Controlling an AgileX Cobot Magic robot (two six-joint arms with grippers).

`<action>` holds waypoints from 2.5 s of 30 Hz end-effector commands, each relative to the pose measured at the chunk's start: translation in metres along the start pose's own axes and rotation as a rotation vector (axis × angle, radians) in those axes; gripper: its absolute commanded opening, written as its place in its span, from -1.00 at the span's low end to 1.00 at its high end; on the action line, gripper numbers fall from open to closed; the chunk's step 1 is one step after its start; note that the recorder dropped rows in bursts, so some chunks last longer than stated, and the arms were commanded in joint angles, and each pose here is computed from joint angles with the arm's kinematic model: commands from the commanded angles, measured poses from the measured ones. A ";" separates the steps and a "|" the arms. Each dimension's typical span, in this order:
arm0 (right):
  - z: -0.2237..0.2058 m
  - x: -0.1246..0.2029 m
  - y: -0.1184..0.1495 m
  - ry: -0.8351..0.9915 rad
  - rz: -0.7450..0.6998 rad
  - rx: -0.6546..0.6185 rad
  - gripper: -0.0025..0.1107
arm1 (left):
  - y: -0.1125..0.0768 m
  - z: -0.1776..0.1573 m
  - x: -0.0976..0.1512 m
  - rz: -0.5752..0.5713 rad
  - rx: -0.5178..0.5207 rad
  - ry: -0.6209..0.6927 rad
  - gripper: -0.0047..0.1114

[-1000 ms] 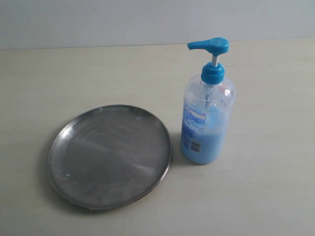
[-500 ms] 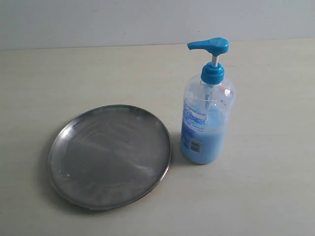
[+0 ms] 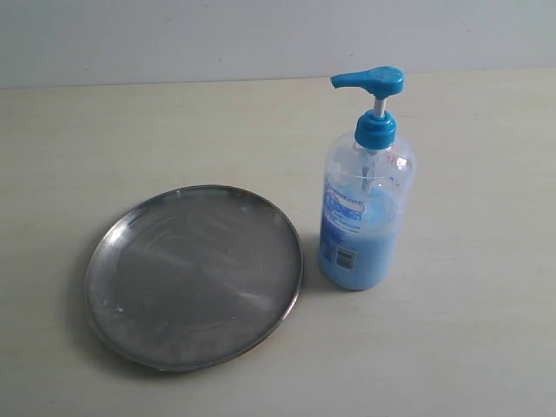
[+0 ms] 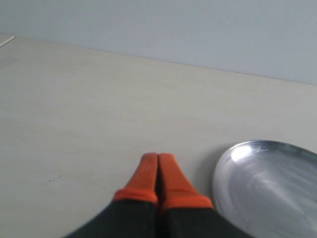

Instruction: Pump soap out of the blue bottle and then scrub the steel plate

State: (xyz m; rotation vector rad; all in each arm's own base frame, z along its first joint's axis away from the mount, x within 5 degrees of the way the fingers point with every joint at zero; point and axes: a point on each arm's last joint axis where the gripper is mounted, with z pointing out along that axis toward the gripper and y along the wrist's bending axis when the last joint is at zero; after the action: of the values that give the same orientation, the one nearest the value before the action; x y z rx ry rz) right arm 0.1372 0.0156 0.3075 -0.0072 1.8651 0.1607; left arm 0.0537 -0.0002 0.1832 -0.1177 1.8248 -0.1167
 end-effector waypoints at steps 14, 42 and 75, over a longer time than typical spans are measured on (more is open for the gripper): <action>0.110 0.066 -0.002 0.440 -0.010 0.014 -0.96 | 0.000 0.000 0.000 0.007 -0.001 -0.009 -0.90; 0.055 0.142 0.019 -0.017 -0.153 -0.221 -0.96 | 0.000 0.000 0.000 0.007 -0.001 -0.009 -0.90; 0.087 0.140 0.054 0.065 -0.219 -0.524 0.89 | 0.000 0.000 0.000 0.007 -0.001 -0.009 -0.90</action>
State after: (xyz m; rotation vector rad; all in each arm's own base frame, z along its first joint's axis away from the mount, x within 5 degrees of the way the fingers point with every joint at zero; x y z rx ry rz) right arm 0.1656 0.0874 0.1539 -0.6059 1.8251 0.4896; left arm 0.0537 -0.0002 0.1832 -0.1177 1.8248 -0.1167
